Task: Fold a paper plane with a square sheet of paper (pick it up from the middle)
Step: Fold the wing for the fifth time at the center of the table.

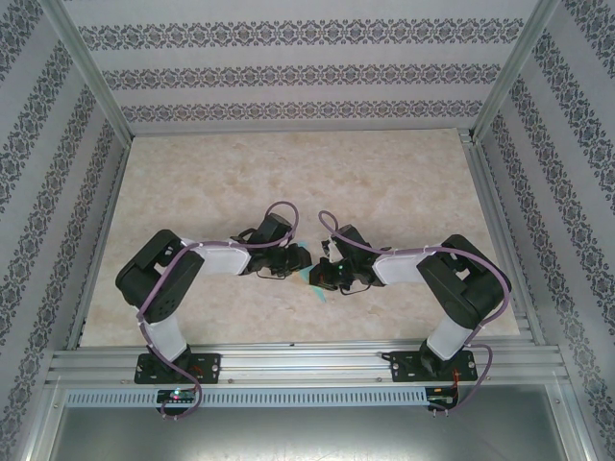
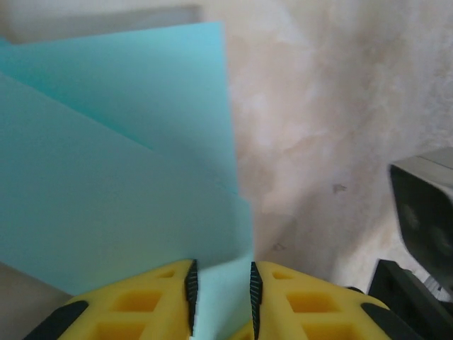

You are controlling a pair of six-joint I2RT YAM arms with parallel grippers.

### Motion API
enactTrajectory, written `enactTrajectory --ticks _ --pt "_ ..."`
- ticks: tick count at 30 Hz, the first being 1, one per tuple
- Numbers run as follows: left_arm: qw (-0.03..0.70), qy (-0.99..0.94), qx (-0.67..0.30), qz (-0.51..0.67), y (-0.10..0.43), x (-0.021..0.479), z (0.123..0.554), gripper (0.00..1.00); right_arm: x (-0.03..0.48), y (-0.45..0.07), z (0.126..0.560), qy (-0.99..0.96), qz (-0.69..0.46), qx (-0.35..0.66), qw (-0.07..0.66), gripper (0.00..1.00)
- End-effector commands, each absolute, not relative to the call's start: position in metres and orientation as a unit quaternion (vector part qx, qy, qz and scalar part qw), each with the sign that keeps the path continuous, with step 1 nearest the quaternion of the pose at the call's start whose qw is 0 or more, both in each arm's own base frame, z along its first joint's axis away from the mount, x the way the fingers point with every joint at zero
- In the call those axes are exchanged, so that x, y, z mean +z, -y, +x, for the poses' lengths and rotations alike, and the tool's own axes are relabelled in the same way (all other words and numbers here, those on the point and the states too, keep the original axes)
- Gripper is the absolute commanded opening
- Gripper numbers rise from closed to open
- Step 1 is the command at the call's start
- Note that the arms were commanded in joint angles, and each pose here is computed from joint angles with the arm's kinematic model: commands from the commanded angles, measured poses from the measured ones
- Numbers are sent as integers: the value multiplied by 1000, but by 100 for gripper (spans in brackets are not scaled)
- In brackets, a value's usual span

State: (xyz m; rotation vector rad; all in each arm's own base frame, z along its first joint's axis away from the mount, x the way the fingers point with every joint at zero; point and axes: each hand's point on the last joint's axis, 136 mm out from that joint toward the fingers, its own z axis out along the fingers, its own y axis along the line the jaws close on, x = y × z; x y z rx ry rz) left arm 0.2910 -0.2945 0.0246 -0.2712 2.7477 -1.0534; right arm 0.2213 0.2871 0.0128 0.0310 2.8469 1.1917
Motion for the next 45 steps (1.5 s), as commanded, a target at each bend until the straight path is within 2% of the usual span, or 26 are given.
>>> enactTrajectory --ticks 1,6,10,27,33,37,45 --pt "95 -927 -348 -104 295 15 288 30 -37 -248 188 -954 50 294 -32 7" --pt "109 -941 -291 -132 262 -4 294 30 -39 -245 184 -955 50 289 -37 7" --pt "110 -942 -284 -145 246 -12 305 31 -39 -245 184 -956 48 287 -39 7" --pt "139 -951 -233 -149 200 -4 340 31 -38 -244 181 -956 44 285 -43 6" --pt "141 -947 -247 -152 188 5 355 32 -38 -248 181 -955 41 292 -46 7" --pt "157 -942 -260 -144 188 30 361 33 -36 -251 184 -954 39 295 -44 7" --pt "175 -910 -358 -117 220 83 356 34 -31 -257 191 -951 42 304 -35 7"
